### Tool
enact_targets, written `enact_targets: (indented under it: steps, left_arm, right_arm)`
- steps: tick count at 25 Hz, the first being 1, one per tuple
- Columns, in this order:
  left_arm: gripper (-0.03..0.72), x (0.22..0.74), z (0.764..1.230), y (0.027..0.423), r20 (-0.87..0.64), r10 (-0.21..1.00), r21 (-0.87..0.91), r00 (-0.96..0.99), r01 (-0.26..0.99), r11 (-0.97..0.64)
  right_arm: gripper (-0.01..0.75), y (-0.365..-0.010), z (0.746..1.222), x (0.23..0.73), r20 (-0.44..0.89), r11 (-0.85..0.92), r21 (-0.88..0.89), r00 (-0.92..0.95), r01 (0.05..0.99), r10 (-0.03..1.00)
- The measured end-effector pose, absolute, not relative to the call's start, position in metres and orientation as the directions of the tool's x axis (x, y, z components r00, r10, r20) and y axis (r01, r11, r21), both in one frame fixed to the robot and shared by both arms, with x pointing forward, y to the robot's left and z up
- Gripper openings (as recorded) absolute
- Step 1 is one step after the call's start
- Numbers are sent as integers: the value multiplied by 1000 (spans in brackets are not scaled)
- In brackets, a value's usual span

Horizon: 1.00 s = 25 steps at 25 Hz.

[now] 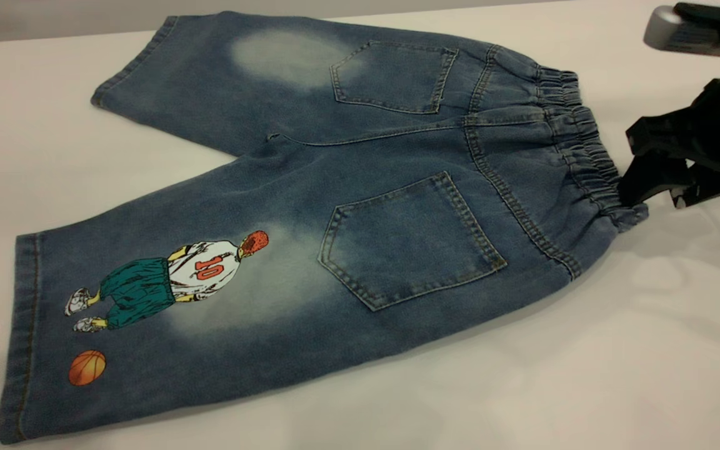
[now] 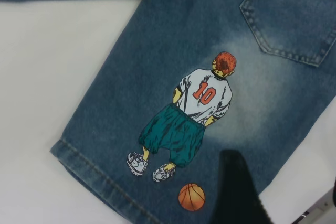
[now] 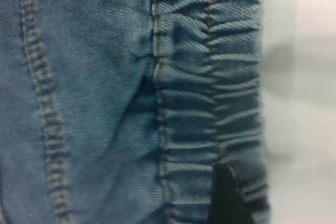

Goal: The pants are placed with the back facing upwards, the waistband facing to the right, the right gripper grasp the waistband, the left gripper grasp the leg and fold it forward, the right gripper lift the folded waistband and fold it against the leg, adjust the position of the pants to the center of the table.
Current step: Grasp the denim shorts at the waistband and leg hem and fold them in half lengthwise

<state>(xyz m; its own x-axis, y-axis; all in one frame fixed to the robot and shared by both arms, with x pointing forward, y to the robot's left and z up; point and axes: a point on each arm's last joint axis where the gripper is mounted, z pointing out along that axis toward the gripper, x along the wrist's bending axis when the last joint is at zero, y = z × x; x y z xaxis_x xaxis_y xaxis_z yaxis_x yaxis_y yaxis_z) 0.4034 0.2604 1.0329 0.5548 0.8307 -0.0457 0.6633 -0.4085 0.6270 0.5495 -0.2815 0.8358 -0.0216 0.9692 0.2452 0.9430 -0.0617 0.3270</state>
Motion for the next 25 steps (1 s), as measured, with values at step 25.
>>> enact_targets:
  steps: [25]
  left_arm:
    - [399,405,1032,260,-49,831,621,555,668,-409]
  right_arm:
    - [328,-267,824,555,374,21,251,-117,968,920]
